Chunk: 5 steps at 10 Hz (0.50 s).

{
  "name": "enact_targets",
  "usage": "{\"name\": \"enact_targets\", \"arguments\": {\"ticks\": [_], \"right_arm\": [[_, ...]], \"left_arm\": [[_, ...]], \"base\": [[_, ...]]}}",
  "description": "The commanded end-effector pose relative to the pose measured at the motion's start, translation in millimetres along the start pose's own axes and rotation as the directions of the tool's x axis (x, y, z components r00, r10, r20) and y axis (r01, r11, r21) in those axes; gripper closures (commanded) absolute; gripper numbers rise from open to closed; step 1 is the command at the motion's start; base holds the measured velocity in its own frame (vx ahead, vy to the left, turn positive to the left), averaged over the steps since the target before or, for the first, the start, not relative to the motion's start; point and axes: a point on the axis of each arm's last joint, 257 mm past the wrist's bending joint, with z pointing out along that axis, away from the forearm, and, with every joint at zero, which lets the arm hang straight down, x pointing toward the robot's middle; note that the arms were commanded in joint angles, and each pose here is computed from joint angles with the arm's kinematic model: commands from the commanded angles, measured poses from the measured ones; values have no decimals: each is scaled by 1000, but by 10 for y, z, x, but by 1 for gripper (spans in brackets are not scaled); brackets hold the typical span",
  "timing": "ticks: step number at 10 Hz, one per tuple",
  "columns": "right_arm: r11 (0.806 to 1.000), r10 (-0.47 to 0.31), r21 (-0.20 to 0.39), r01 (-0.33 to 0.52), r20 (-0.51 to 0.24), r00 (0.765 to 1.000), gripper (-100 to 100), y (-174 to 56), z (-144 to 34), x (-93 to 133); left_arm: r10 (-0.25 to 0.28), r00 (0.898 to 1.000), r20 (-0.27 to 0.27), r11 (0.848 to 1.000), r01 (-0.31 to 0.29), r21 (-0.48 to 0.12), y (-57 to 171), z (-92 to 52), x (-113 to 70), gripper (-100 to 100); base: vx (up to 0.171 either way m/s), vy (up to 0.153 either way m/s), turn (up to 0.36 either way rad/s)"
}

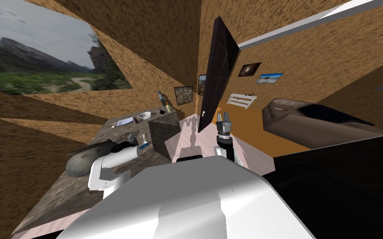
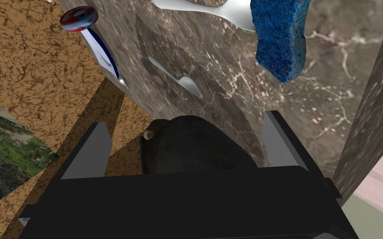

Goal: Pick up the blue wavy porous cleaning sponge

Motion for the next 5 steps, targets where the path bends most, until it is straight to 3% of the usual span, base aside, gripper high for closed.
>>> {"name": "enact_targets", "arguments": {"ticks": [1,5], "right_arm": [[1000,0,0,0,0,1000,0,0,0,0],[1000,0,0,0,0,1000,0,0,0,0]], "left_arm": [[-20,1000,24,998,22,-51,101,41,-81,-100],[-37,998,50,989,44,-143,317,44,-160,-100]], "base": [[8,25,-141],[8,20,-63]]}}
